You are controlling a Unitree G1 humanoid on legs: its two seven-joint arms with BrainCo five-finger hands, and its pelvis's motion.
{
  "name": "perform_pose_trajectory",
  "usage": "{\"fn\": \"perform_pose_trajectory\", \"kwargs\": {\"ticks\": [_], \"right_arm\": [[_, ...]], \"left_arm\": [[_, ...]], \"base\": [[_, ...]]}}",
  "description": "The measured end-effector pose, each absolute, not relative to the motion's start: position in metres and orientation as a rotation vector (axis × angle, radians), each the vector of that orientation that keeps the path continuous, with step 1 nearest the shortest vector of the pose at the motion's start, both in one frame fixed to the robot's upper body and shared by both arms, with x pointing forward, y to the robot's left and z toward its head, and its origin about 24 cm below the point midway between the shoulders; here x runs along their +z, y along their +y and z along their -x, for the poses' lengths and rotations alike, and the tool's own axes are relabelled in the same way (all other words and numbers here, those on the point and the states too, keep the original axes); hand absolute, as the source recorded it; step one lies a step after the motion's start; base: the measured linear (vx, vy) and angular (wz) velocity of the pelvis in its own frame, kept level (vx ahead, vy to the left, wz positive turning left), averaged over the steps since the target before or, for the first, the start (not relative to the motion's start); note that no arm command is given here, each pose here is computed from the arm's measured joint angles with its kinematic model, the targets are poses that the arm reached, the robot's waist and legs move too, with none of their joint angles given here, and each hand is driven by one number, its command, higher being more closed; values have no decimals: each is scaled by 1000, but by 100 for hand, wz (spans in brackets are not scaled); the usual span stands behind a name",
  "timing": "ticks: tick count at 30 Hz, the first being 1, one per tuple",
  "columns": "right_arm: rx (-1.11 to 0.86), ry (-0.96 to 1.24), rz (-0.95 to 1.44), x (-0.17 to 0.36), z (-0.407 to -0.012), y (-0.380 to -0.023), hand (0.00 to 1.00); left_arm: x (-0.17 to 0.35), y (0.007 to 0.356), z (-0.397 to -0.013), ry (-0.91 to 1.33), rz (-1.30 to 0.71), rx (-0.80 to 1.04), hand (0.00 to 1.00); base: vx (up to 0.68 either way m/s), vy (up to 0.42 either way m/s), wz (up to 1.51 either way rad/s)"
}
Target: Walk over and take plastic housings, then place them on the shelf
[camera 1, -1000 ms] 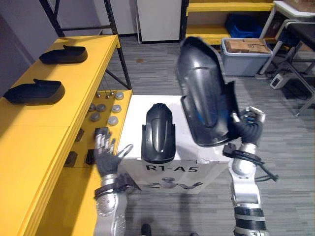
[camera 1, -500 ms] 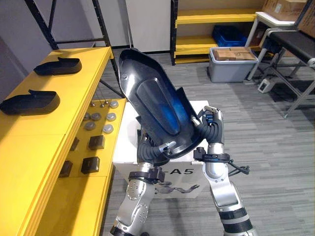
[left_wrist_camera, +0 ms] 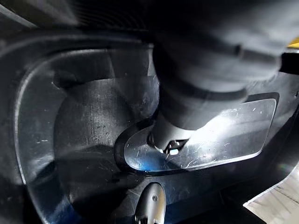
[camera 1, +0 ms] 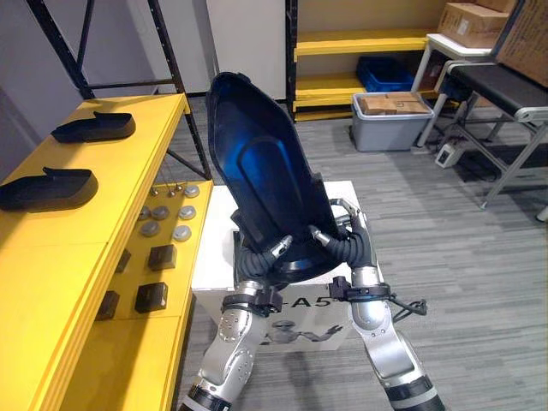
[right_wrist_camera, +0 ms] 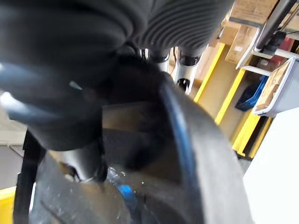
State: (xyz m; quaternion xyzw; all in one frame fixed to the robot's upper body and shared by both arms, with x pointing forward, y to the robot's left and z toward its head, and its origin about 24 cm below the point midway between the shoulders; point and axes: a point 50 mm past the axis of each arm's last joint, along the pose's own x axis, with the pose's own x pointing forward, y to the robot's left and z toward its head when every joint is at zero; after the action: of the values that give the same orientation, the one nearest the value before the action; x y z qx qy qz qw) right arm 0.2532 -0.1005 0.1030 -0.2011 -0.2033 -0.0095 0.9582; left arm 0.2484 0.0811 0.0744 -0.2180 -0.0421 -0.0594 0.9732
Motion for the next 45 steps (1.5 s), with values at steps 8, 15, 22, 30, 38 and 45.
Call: {"fn": "perform_pose_trajectory", "kwargs": {"ticks": [8, 15, 22, 30, 38, 45], "right_arm": [[103, -385, 99, 112, -253, -120, 0], [81, -691, -133, 172, -235, -147, 0], [-294, -824, -127, 187, -216, -221, 0], [-732, -277, 27, 74, -185, -299, 0], [-802, 429, -36, -63, -116, -305, 0], [-470, 850, -61, -130, -75, -244, 0]], "left_arm": [[79, 89, -251, -169, 232, -114, 100], [70, 100, -247, -144, 201, -62, 100], [60, 123, -239, -111, 212, 56, 100], [71, 147, -225, -174, 201, 153, 100], [62, 157, -207, -138, 201, 194, 100], [52, 149, -197, -89, 206, 142, 100]], "base": [[0, 0, 0], [0, 0, 0], [0, 0, 0], [0, 0, 0], [5, 10, 7], [-49, 3, 10]]}}
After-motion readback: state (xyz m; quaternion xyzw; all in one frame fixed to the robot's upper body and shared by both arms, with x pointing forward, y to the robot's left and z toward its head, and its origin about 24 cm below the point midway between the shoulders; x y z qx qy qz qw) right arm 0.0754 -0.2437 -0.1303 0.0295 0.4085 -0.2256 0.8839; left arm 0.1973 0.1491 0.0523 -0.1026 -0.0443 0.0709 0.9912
